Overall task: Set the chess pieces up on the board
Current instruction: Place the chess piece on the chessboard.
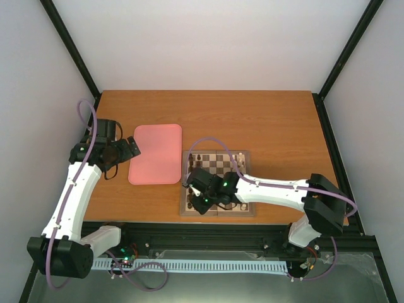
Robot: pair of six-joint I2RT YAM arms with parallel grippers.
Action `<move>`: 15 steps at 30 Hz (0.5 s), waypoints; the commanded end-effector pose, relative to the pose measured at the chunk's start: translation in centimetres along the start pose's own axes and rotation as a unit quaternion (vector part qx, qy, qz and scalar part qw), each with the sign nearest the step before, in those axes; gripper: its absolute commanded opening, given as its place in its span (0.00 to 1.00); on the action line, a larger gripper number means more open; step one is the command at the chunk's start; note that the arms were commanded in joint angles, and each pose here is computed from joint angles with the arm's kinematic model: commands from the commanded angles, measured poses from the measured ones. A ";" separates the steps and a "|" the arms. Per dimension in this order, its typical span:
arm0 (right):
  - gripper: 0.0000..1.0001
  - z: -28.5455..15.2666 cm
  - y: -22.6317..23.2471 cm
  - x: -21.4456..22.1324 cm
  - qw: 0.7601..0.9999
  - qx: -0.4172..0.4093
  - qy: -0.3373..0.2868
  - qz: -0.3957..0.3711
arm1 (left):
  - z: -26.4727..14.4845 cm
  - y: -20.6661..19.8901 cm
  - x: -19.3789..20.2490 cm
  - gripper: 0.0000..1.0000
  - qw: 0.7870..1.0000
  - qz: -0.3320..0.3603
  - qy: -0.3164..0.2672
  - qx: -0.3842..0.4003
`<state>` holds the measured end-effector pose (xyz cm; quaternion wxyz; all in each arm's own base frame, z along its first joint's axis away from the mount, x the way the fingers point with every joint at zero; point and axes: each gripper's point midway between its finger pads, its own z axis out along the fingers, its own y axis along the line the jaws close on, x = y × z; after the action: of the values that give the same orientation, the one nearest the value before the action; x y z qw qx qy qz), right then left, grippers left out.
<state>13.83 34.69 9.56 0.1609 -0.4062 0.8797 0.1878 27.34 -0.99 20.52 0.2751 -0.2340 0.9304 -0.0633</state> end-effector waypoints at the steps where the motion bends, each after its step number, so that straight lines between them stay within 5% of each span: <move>1: 0.05 1.5 0.1 -0.1 1.000 0.004 -0.009 0.004 | -0.8 0.2 -0.5 1.00 1.000 0.010 -0.020 0.001; 15: 0.07 3.2 -1.1 0.8 0.999 0.036 0.011 0.013 | -0.8 0.1 -0.5 1.00 1.000 0.012 -0.019 0.003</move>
<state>14.36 34.82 6.59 0.1515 -0.3974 0.8900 0.1646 27.15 -0.86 20.76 0.2815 -0.2295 0.9298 -0.0602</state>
